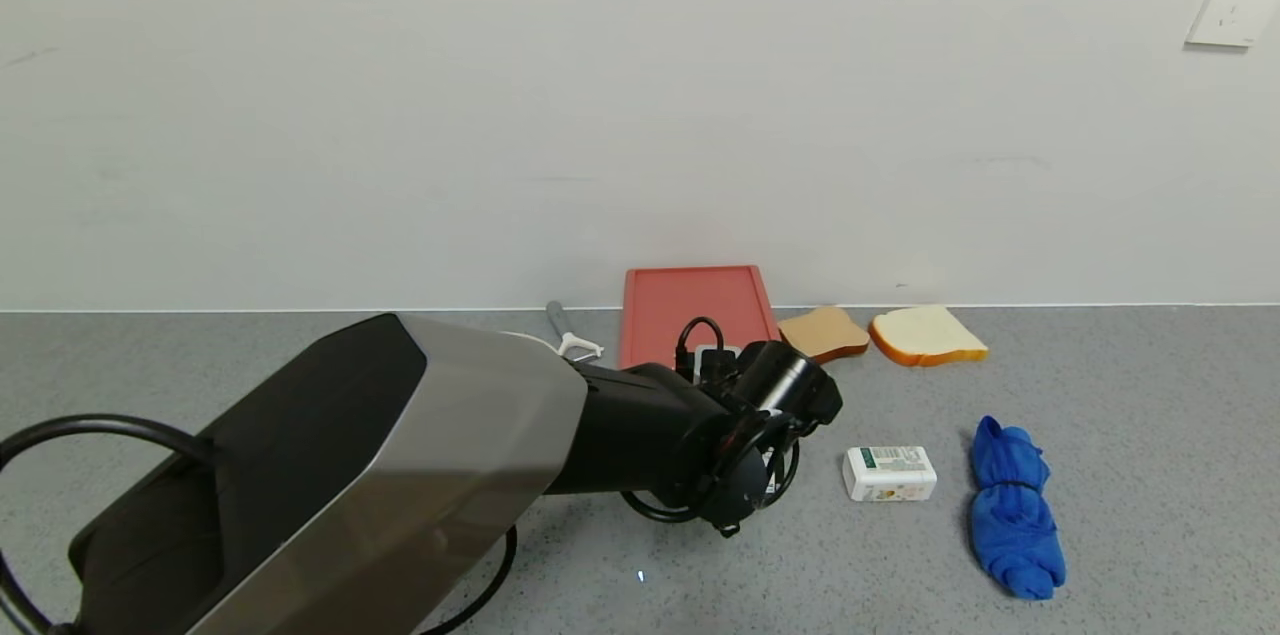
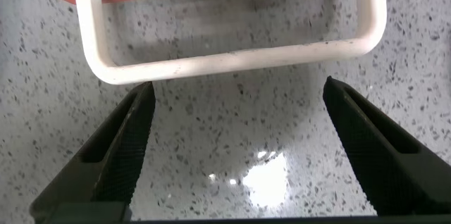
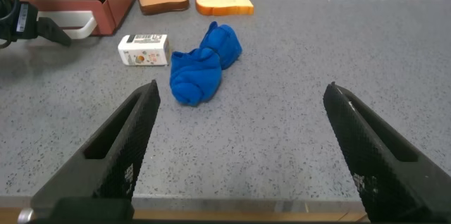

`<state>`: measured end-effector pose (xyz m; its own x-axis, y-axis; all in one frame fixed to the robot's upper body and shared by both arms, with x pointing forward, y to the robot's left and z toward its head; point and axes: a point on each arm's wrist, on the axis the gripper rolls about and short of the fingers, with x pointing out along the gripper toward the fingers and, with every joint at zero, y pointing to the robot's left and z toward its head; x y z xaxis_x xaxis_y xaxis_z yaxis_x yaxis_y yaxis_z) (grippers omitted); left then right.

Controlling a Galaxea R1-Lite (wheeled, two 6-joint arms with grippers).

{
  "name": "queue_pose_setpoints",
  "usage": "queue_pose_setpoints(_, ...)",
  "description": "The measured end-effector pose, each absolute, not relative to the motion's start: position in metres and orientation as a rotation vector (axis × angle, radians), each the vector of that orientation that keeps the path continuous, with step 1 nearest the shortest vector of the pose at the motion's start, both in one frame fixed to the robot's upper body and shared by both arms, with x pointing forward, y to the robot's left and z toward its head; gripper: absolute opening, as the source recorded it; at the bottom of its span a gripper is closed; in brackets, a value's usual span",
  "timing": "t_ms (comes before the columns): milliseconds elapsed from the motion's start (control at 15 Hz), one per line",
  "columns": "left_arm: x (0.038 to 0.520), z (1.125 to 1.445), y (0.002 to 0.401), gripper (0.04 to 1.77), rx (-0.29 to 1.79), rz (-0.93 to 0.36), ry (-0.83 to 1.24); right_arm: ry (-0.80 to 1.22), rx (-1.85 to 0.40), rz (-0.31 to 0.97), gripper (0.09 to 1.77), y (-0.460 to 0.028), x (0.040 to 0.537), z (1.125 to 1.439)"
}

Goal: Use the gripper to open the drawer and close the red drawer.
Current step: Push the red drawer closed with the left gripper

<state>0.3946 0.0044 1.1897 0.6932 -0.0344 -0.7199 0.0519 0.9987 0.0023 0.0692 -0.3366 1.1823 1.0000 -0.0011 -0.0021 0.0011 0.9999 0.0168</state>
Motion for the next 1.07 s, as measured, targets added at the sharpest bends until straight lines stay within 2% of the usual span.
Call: queue_pose_setpoints(1067,0.417,1.191,0.011,1.72,0.036,-0.041,0.772,0.002,0.017,-0.001,1.71,-0.337,0.069,1.182)
